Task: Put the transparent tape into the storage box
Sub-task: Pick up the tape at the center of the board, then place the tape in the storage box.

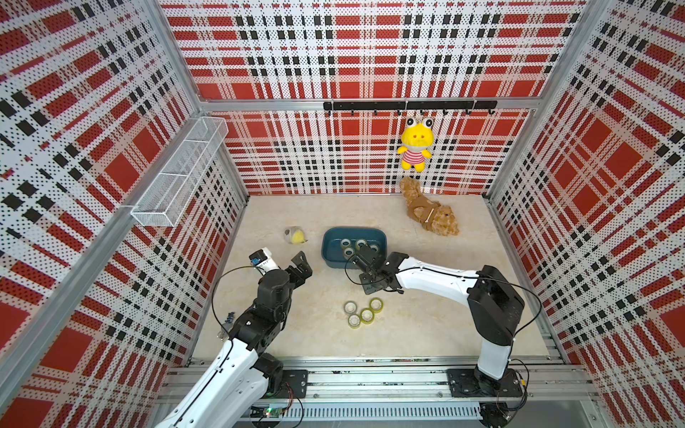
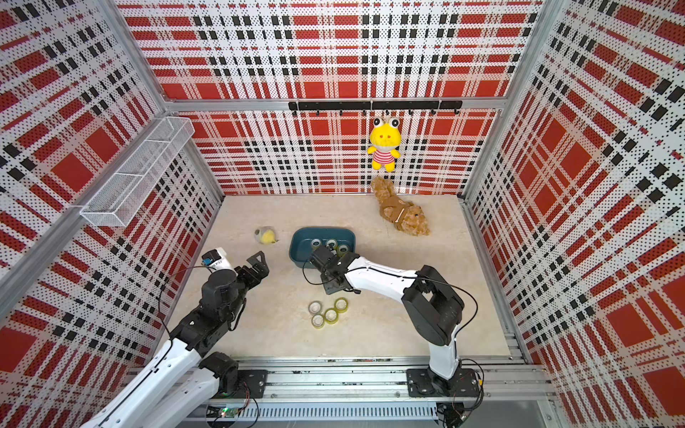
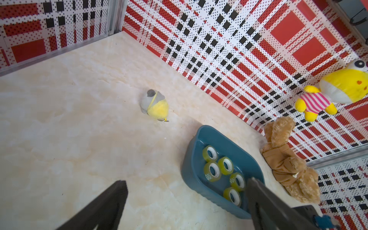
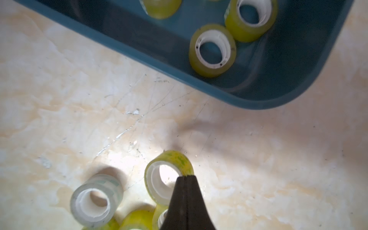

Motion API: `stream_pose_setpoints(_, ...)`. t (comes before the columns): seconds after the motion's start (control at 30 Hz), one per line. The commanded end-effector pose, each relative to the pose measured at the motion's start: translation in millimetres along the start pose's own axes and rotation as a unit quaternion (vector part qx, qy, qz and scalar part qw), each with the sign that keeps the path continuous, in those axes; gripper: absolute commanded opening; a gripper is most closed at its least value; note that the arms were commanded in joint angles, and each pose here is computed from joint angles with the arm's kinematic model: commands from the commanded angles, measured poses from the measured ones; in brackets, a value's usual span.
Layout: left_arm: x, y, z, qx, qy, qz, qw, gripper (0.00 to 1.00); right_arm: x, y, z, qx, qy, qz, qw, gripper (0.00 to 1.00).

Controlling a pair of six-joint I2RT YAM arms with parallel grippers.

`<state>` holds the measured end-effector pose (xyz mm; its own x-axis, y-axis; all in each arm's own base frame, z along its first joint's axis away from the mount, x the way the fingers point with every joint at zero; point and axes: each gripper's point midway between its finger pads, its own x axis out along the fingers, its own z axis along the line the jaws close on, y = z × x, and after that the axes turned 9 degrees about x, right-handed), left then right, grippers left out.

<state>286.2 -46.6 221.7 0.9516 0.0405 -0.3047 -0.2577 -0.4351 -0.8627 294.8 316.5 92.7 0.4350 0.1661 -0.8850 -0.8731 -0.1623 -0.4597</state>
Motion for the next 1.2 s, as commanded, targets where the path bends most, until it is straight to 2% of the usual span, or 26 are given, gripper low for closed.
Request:
stream_pose_setpoints(0.0, -1.1, -16.8, -6.3, 0.008, -0.002, -0.017, 1.000, 1.00, -20.8, -11.4, -3.2, 0.010, -0.019, -0.020, 1.000, 0.00)
stream_pose_setpoints(0.33, -5.9, -28.6, -8.5, 0.007, 0.002, -0.032, 0.999, 1.00, -26.2, -30.6, 13.2, 0.007, -0.068, -0.030, 0.997, 0.00)
stream_pose_setpoints(0.67, -11.0, -39.5, -4.2, 0.008, -0.003, -0.044, 0.999, 0.99, -39.2, -103.0, 13.8, 0.024, -0.101, -0.074, 0.992, 0.00)
stream_pose_setpoints(0.8, -10.0, -39.6, -5.0, 0.010, -0.002, -0.042, 0.999, 0.99, -20.5, -126.0, 12.1, 0.029, -0.110, -0.069, 0.991, 0.00)
stream_pose_setpoints(1.03, -6.5, -31.5, -6.2, 0.012, 0.005, -0.028, 1.000, 0.99, 42.5, -147.9, 17.0, 0.034, -0.118, -0.044, 0.991, 0.00)
stream_pose_setpoints(1.07, -6.3, -29.8, -6.7, 0.013, 0.007, -0.025, 1.000, 0.99, 50.2, -150.2, 17.8, 0.035, -0.117, -0.041, 0.992, 0.02)
stream_pose_setpoints(1.13, -6.0, -26.9, -8.3, 0.014, 0.014, -0.020, 1.000, 0.99, 60.6, -153.6, 19.4, 0.033, -0.113, -0.035, 0.992, 0.32)
stream_pose_setpoints(1.17, -5.6, -24.9, -8.6, 0.015, 0.016, -0.016, 1.000, 0.99, 62.3, -154.6, 20.6, 0.032, -0.114, -0.033, 0.992, 0.37)
